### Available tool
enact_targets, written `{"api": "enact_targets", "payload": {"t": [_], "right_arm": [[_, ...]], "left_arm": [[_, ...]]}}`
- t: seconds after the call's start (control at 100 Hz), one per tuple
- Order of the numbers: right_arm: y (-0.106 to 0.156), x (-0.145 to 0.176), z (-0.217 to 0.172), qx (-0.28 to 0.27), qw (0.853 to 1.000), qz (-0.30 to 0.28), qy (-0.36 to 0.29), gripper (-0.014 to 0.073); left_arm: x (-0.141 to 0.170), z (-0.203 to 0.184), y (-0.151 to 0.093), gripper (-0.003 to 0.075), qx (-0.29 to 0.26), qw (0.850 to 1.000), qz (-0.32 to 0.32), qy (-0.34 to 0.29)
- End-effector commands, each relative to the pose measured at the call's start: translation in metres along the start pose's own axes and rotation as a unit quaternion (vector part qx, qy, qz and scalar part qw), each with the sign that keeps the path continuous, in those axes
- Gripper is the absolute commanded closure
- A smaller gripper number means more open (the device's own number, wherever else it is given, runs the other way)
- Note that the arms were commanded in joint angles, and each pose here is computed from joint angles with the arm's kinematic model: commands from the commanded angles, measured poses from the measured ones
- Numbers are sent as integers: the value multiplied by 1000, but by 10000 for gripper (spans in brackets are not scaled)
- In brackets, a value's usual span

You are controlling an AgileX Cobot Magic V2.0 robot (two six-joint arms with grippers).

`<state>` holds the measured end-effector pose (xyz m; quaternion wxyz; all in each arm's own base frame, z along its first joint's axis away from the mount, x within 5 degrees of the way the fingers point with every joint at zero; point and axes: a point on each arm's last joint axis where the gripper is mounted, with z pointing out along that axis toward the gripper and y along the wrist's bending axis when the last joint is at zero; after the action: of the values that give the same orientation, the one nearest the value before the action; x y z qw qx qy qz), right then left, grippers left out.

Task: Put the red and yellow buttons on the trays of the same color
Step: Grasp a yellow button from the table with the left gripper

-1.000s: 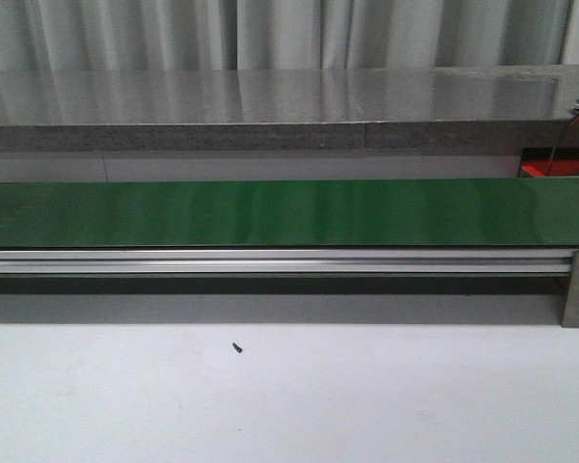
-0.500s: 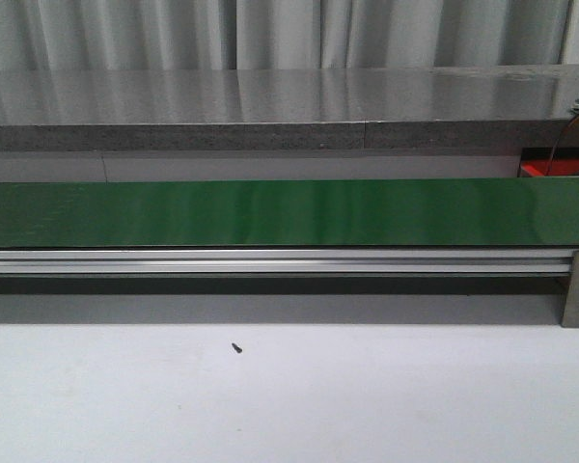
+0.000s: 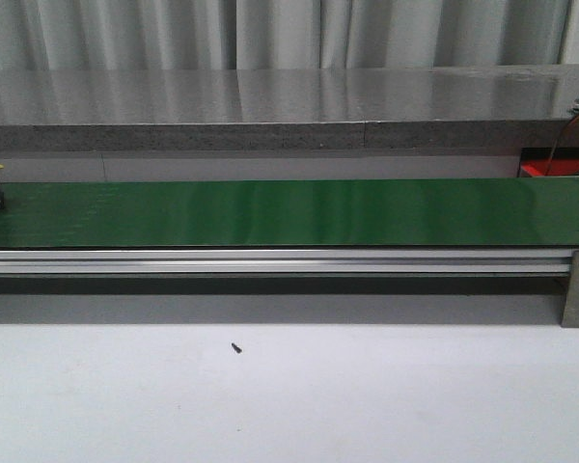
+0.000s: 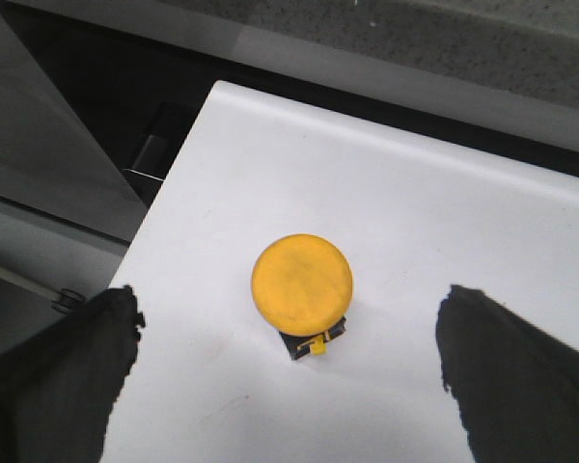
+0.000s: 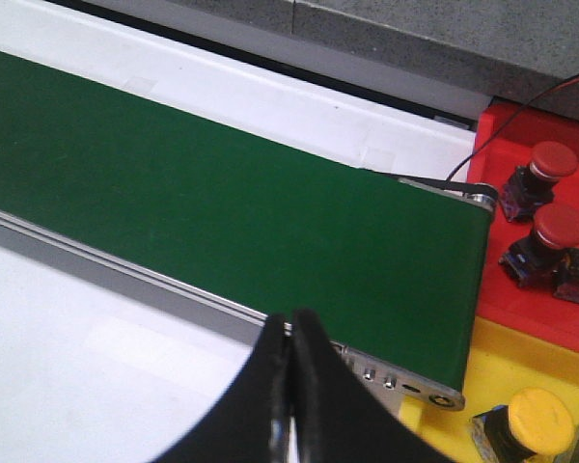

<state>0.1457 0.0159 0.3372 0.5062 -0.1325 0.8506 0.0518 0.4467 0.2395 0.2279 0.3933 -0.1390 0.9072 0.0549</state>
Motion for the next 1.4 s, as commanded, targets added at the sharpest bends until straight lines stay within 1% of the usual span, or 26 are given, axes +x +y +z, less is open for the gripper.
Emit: {"api": "enact_targets", "payload": {"t": [0.0,0.18,0.31,0.46,0.58,0.97,1.02,1.07,1.14,1.24,1.29,1.33,1.39], "right_arm": [[-3,-12,-5,19,999,5,-43,663],[-3,-12,-5,19,999,5,-43,663],[-3,-12,-5,19,999,5,-43,663],[-3,-12,-5,19,999,5,-43,663],[-3,-12,-5,19,999,5,-43,663],[-3,-12,-5,19,999,5,-43,663],[-3,-12,-5,19,999,5,-43,663],[-3,-12,-5,19,999,5,-43,663],[-3,-12,-5,19,999,5,-43,663],[-3,-12,-5,19,999,5,-43,663],[-3,-12,-5,19,999,5,-43,663],[-3,-12,-5,19,999,5,-43,663],[-3,-12,-5,19,999,5,-43,663]], "left_arm": [[-31,-21,1,108,-13,997,-6,-72],[-30,-2,-2,108,-8,997,-13,-80],[-32,10,-11,108,-1,997,-7,-83],[-26,25,-18,108,1,997,-4,-83],[-20,35,-18,108,2,997,-5,-75],[-18,38,-18,119,1,997,-3,-71],[-17,38,-18,141,1,998,-3,-70],[-17,38,-18,183,1,998,-3,-69],[-17,39,-18,268,0,998,0,-68],[-16,39,-18,408,-1,998,10,-59],[-16,38,-18,461,1,998,12,-54],[-16,37,-17,491,4,999,12,-48],[-19,33,-19,515,9,999,14,-43]]}}
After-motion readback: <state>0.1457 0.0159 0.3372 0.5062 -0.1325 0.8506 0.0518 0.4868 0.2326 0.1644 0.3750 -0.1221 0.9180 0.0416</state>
